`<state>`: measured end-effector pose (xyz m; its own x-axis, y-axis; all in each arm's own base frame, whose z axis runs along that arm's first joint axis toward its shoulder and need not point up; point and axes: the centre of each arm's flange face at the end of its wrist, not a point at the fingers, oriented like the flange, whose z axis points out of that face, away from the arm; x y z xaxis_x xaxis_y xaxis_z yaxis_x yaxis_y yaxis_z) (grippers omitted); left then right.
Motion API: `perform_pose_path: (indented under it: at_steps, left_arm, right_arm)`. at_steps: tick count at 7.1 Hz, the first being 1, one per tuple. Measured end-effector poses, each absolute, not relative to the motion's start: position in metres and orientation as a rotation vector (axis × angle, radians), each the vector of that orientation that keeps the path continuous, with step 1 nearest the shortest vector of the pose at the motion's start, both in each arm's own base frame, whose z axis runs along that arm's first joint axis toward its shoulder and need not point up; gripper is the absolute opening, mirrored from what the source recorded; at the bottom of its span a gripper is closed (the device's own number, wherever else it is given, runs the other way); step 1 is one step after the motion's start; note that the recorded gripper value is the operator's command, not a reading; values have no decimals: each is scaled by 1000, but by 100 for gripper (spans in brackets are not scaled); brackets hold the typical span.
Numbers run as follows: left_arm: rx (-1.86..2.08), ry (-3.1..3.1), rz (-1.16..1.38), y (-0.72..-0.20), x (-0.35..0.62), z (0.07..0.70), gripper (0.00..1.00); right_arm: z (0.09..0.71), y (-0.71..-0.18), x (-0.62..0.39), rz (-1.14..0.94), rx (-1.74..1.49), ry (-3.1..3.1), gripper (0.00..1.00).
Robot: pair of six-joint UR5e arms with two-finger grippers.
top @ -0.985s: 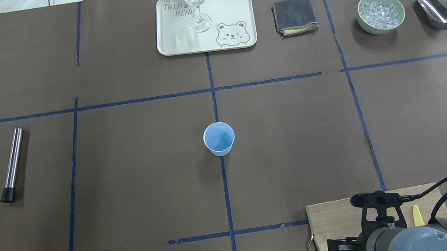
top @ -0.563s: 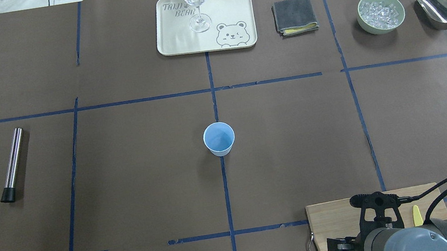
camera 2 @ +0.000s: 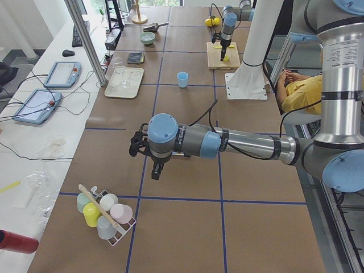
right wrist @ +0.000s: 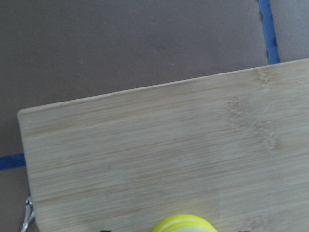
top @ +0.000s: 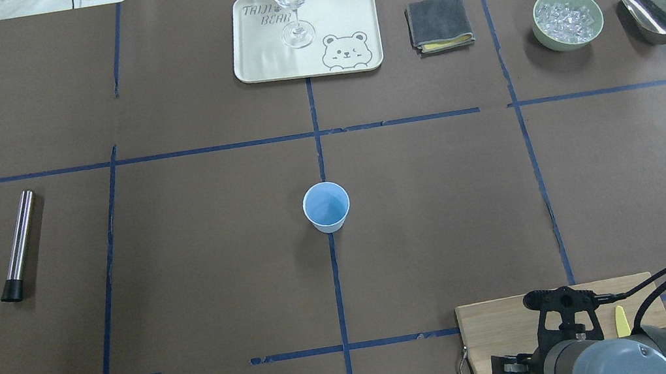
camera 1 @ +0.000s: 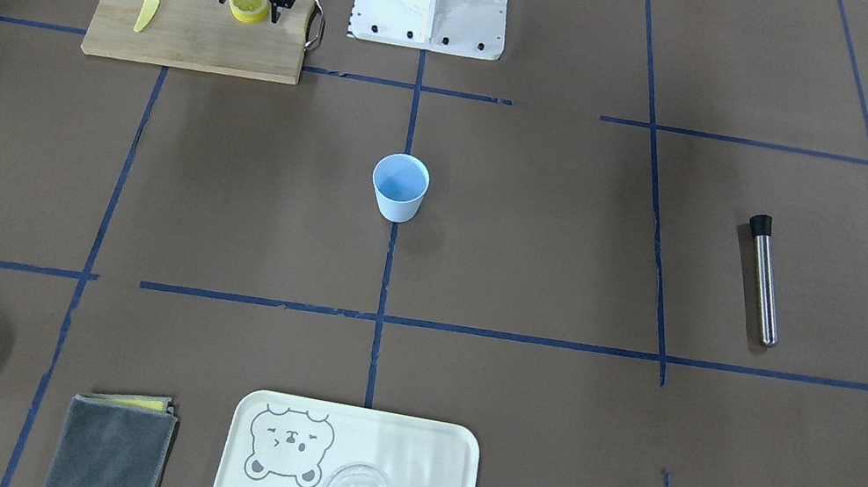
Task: Squeeze lemon into cup
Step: 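Close the right gripper on the lemon slice and lift it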
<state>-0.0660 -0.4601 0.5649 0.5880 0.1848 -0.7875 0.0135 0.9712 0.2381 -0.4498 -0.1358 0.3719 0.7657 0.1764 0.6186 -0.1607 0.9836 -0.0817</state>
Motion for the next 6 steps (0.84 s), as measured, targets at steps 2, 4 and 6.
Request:
perform_pose_path:
  at_steps: [2, 4, 6]
  left_arm:
    - [232, 939, 102, -460, -66, 563, 100]
    - [232, 939, 102, -460, -66, 563, 100]
    - [232, 945, 102, -460, -66, 562, 100]
  right_arm:
    - [374, -132, -451, 175, -31, -669, 88]
    - [378, -127, -454, 164, -35, -659, 82]
    - [379, -126, -454, 161, -40, -656, 59]
